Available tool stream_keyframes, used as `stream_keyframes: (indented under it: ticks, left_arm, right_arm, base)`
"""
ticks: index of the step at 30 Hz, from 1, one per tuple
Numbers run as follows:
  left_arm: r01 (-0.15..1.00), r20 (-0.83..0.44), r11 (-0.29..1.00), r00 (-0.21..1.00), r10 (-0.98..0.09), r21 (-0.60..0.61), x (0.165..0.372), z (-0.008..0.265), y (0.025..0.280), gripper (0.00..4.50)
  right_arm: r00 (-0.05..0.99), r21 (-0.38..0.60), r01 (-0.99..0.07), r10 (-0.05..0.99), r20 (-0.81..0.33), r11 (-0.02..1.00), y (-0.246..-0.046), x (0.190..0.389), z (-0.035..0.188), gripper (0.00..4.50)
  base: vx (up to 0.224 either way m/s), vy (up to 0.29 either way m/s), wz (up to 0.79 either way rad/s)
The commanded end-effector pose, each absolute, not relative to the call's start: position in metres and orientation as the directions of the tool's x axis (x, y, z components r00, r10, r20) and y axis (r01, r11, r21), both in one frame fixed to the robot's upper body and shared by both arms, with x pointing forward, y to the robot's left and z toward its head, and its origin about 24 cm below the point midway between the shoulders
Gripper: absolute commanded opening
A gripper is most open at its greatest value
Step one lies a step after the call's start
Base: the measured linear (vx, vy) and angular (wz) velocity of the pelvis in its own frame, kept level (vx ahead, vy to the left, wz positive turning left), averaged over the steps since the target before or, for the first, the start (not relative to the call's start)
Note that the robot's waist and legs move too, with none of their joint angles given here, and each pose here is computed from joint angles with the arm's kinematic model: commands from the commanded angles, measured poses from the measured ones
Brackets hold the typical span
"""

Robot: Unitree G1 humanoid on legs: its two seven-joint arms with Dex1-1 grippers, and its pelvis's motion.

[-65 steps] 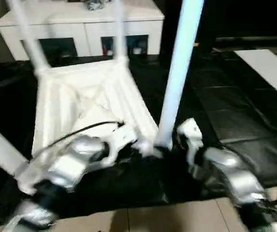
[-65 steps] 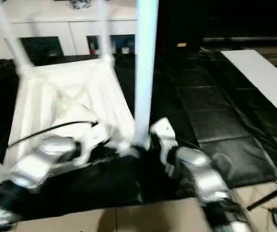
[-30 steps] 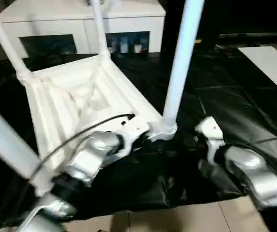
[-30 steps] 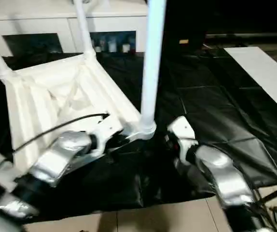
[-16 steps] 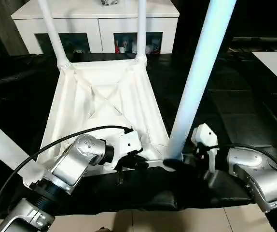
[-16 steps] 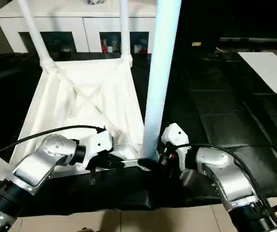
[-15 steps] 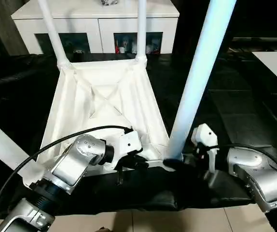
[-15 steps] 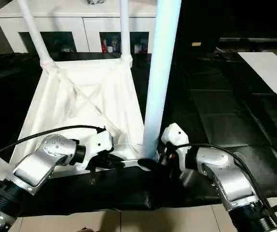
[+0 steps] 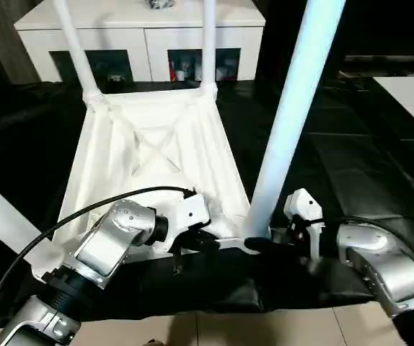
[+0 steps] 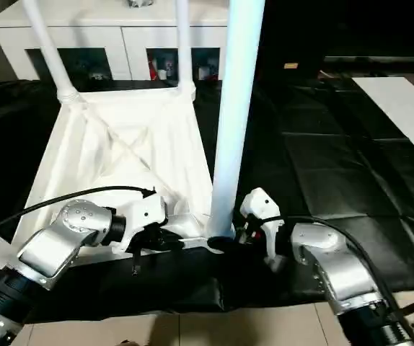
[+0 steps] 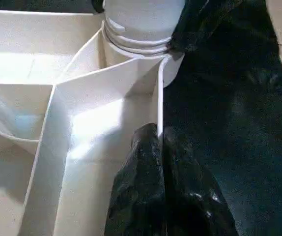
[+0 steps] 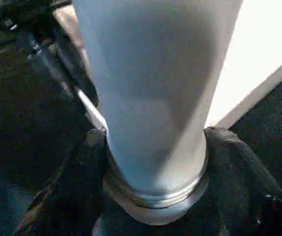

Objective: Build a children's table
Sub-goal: Rotate leg to tighten

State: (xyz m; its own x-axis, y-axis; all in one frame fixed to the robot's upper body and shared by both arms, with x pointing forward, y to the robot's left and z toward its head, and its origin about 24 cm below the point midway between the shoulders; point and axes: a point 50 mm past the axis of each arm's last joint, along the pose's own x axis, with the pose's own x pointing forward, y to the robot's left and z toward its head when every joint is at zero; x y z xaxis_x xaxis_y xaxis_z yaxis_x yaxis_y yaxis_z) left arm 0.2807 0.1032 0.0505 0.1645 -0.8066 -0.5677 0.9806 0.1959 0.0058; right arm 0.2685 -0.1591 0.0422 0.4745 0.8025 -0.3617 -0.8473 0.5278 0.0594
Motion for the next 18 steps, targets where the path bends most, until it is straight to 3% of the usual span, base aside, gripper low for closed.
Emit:
stream_keyframes:
  ticks: [1, 3, 5, 7, 8, 10, 13, 16, 18]
  left_arm:
    - [0.973, -0.603, 0.229, 0.167, -0.78, -0.026, 0.278, 0.035, 0.098, 0.0]
    - [0.962, -0.606, 0.272, 0.22, -0.764, 0.006, 0.282, 0.034, 0.095, 0.0]
    - [0.883, -0.577, 0.466, 0.407, -0.708, 0.051, 0.296, 0.032, 0.082, 0.0]
    - [0.807, -0.553, 0.586, 0.522, -0.65, 0.073, 0.304, 0.029, 0.069, 0.0]
    - [0.807, -0.553, 0.586, 0.522, -0.65, 0.073, 0.304, 0.029, 0.069, 0.0]
    - [0.764, -0.521, 0.638, 0.585, -0.621, 0.097, 0.308, 0.029, 0.048, 0.0]
    - [0.79, -0.519, 0.597, 0.573, -0.635, 0.141, 0.308, 0.03, 0.041, 0.0]
    - [0.822, -0.527, 0.548, 0.539, -0.658, 0.157, 0.307, 0.03, 0.046, 0.0]
    - [0.834, -0.528, 0.524, 0.527, -0.666, 0.171, 0.306, 0.03, 0.049, 0.0]
  right_arm:
    - [0.57, 0.051, -0.786, 0.754, -0.326, 0.617, -0.16, 0.278, 0.046, 2.7]
    - [0.624, 0.05, -0.739, 0.711, -0.323, 0.672, -0.159, 0.282, 0.043, 2.69]
    - [0.791, 0.073, -0.528, 0.521, -0.32, 0.846, -0.152, 0.294, 0.031, 2.69]
    - [0.875, 0.079, -0.343, 0.349, -0.335, 0.936, -0.145, 0.3, 0.022, 2.67]
    - [0.875, 0.079, -0.343, 0.349, -0.335, 0.936, -0.145, 0.3, 0.022, 2.67]
    - [0.916, 0.106, -0.21, 0.233, -0.325, 0.972, -0.126, 0.305, 0.019, 2.67]
    - [0.921, 0.093, -0.244, 0.26, -0.29, 0.965, -0.113, 0.308, 0.024, 2.67]
    - [0.924, 0.081, -0.287, 0.298, -0.241, 0.954, -0.113, 0.308, 0.031, 2.67]
    - [0.929, 0.081, -0.305, 0.315, -0.196, 0.949, -0.115, 0.308, 0.037, 3.37]
  base:
    - [0.0, 0.0, 0.0]
    - [0.0, 0.0, 0.0]
    - [0.0, 0.0, 0.0]
    - [0.0, 0.0, 0.0]
    - [0.0, 0.0, 0.0]
    - [0.0, 0.0, 0.0]
    - [0.0, 0.0, 0.0]
    - [0.0, 0.0, 0.0]
    - [0.0, 0.0, 0.0]
